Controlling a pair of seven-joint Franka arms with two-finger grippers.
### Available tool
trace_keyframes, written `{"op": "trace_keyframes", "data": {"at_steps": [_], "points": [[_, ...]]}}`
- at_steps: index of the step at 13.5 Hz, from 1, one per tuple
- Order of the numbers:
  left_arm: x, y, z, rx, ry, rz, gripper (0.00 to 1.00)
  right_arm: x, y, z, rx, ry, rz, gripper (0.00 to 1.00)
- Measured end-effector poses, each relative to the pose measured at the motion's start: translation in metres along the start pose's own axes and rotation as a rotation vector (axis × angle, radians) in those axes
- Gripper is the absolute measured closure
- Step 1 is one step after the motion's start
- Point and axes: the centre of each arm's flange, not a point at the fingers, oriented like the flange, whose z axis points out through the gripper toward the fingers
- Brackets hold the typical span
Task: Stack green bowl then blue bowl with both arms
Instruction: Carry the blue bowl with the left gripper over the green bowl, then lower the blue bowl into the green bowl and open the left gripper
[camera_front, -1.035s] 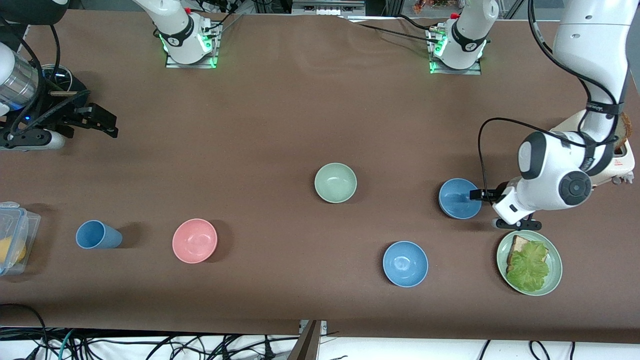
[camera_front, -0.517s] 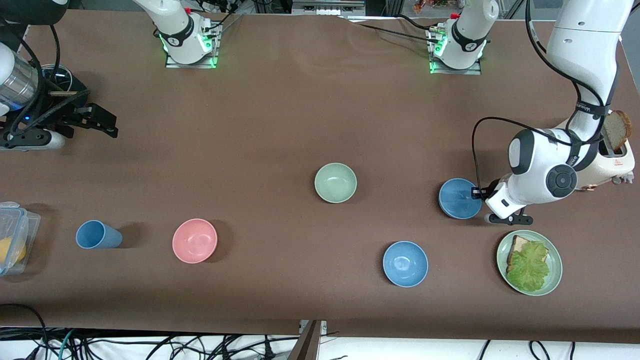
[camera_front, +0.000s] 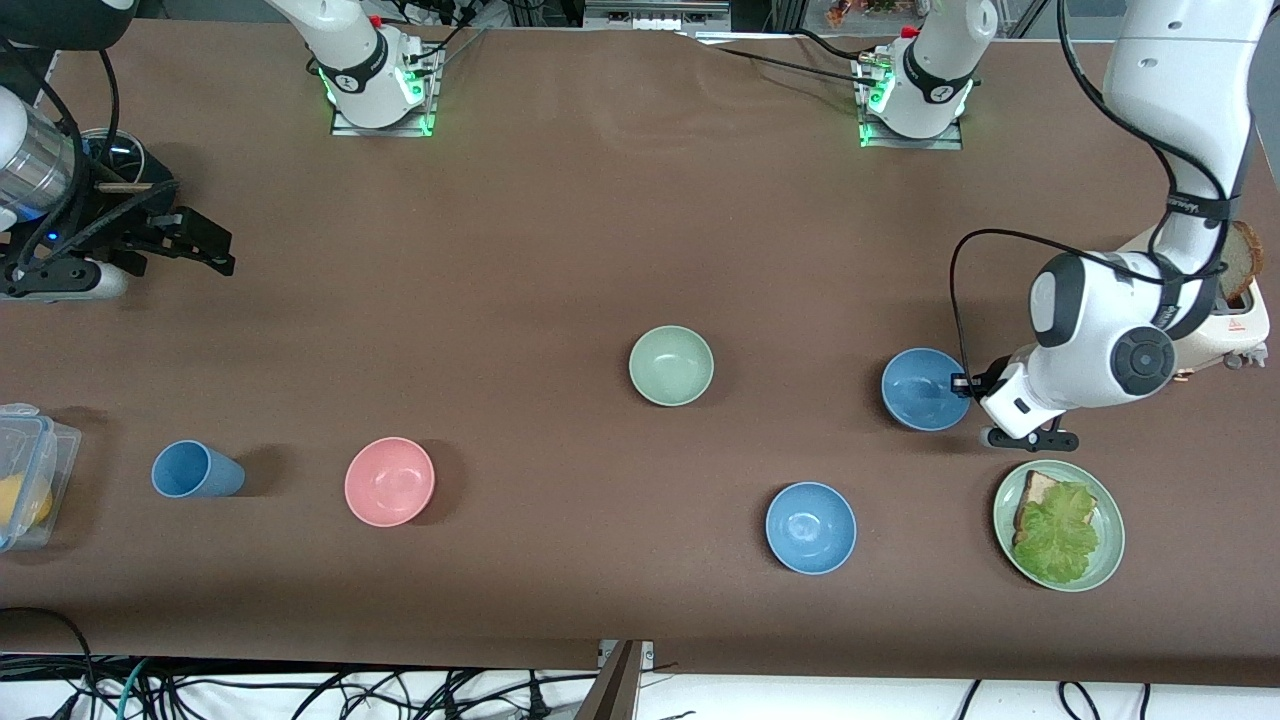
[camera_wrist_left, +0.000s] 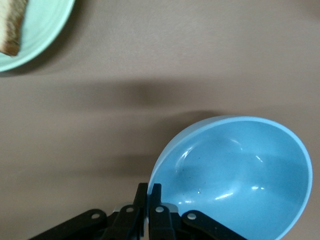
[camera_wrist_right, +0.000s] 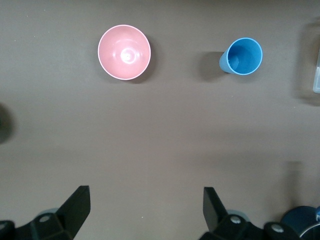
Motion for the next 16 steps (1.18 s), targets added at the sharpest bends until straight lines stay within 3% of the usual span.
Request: {"op": "trace_keyframes", "data": {"at_steps": [3,6,10,14,16], "points": [[0.001,0.079,-0.081,-0.032,0.005,0.083,0.95,0.0,0.001,0.0,0.0,0.0,0.001,0.0],[-0.012,0.196,-0.109,-0.066,0.034,0.109,0.95,0.0,0.003,0.0,0.0,0.0,0.005,0.0],[-0.024,0.335,-0.073,-0.067,0.008,0.032,0.95,0.001,0.004,0.0,0.0,0.0,0.008,0.0],[-0.016,0.369,-0.009,-0.053,-0.065,0.012,0.95,0.003,0.018,0.004,0.007,-0.007,0.034,0.0],[-0.009,0.369,0.013,-0.061,-0.065,0.006,0.95,0.005,0.024,0.007,0.012,-0.012,0.047,0.0]]}}
